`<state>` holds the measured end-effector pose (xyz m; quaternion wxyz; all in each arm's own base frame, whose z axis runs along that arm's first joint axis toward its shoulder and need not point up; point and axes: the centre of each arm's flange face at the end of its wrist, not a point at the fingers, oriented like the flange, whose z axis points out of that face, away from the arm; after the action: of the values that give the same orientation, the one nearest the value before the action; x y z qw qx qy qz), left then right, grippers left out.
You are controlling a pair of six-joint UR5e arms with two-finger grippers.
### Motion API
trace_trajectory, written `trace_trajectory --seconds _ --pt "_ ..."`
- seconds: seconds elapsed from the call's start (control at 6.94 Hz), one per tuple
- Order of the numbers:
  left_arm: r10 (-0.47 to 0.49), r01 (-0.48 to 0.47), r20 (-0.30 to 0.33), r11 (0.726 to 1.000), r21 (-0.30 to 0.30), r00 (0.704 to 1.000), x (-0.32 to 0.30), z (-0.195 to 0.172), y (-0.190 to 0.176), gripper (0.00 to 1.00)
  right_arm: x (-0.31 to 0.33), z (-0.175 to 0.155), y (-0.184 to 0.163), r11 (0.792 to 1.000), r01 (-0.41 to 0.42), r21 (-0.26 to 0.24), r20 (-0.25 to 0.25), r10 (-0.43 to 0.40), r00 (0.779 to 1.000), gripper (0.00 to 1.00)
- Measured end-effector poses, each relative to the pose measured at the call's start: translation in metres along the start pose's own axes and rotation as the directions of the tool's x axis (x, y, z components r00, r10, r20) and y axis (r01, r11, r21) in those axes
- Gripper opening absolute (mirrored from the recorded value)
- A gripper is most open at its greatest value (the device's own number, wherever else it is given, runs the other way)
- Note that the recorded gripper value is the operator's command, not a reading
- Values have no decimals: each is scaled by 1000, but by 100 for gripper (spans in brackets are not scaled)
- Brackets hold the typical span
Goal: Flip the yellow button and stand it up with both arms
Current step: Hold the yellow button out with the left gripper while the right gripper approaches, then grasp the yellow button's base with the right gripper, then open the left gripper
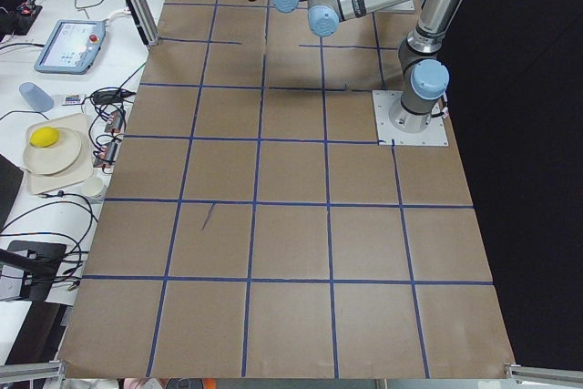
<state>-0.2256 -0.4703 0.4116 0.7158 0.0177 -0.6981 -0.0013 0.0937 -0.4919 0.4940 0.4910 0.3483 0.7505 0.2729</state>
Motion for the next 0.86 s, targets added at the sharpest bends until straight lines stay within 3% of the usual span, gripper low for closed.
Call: trace_trajectory --seconds 0.29,0.43,0.58,0.86 --pt "2 -2 -6 1000 0 1000 0 1 0 10 -6 36 5 999 18 -50 -9 -19 1000 98" --pt "4 -4 -8 1000 0 1000 1 1 0 10 -7 49 9 998 30 -63 -23 -32 999 94" --pt "4 -4 -8 1000 -1 1000 1 1 0 10 -8 54 11 997 34 -67 -29 -36 999 84" --pt "10 -10 -13 1000 0 1000 3 1 0 10 -8 57 11 997 35 -69 -35 -37 999 30"
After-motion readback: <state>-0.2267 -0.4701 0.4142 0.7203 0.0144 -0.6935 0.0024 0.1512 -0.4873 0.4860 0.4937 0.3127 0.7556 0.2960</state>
